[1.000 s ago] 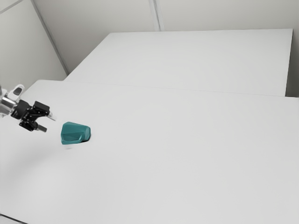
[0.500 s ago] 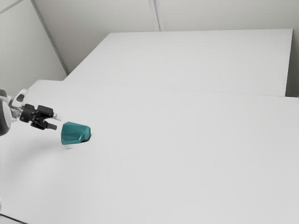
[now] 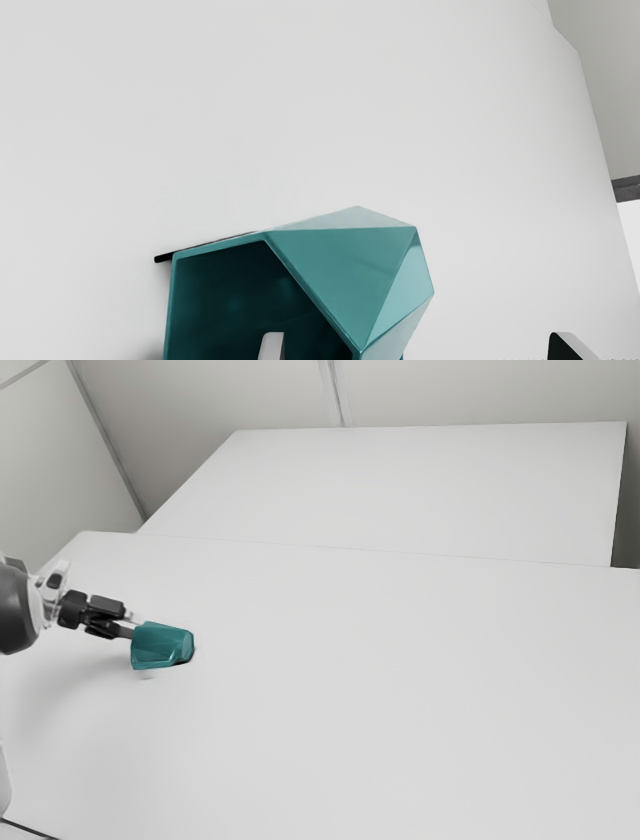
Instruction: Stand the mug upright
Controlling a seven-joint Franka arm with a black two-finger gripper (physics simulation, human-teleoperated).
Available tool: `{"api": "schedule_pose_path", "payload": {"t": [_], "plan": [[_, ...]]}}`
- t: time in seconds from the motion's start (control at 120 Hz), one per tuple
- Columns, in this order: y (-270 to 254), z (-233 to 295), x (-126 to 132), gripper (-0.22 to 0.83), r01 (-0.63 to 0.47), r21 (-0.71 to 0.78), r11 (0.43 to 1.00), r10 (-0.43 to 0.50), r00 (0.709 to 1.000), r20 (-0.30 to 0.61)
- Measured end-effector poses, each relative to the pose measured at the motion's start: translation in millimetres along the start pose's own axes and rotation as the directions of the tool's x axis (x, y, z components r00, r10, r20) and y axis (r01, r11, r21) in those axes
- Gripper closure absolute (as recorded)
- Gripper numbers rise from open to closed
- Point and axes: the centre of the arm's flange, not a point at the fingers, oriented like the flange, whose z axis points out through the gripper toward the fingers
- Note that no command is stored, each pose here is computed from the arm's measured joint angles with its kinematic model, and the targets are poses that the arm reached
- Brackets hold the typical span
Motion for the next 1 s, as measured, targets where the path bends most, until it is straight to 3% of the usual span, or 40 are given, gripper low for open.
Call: {"api": "schedule_pose_path", "payload": {"t": [0.233,0.633,0.817,1.0], "plan": [[-4.2,17.5,3.5,0.07,-0.042,-0.031,0.999,0.042,0.999,-0.002],[-5.4,24.3,5.9,0.56,-0.085,-0.048,0.995,0.084,0.996,-0.020],[1.1,25.7,10.7,0.68,-0.108,-0.062,0.992,0.106,0.994,-0.033],[15.8,32.9,20.5,0.73,-0.141,-0.093,0.986,0.137,0.989,-0.049]]}}
